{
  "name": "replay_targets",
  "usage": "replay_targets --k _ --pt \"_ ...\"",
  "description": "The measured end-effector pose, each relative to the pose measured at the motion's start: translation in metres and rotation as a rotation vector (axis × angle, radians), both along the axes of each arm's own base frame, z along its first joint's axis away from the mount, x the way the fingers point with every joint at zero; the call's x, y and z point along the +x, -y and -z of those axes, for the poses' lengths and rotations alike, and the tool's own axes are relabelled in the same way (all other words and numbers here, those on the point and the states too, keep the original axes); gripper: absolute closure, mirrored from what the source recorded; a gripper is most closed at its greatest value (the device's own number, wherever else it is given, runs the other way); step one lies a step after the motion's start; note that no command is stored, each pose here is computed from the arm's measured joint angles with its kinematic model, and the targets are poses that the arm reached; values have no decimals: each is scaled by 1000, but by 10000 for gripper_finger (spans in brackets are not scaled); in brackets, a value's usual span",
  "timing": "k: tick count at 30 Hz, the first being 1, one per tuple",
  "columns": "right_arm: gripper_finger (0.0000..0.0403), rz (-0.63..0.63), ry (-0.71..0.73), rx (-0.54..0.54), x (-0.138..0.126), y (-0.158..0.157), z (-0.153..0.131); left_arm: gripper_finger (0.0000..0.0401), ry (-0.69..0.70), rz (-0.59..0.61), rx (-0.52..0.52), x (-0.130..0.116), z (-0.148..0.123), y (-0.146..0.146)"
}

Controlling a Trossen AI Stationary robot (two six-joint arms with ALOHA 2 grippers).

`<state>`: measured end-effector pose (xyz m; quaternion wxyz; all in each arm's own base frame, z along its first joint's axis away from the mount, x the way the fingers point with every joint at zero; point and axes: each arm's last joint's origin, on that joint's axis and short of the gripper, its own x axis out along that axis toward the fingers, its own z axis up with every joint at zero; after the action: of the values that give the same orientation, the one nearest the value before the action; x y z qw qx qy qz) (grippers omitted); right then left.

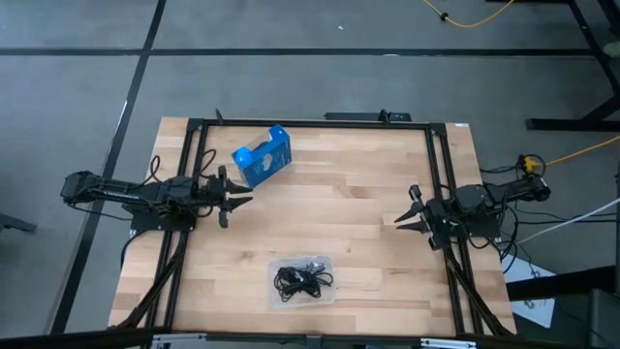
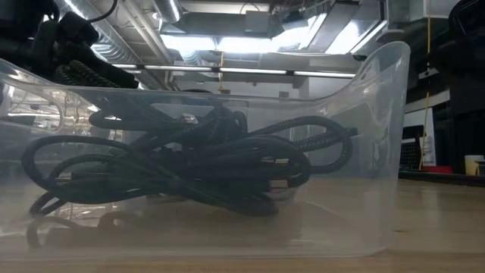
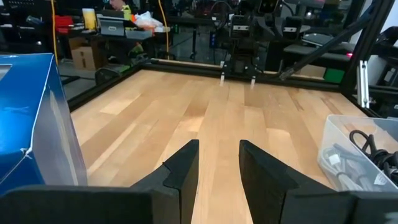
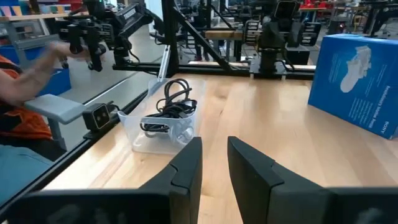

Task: Pick and place USB-C Cables
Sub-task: Return to Home Position

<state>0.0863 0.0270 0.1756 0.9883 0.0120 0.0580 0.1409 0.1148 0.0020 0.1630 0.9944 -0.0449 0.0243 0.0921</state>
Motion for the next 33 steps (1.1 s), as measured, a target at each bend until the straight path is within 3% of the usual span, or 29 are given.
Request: replay_targets --k 33 --pt "322 11 -6 4 0 0 1 293 0 0 -4 0 0 0"
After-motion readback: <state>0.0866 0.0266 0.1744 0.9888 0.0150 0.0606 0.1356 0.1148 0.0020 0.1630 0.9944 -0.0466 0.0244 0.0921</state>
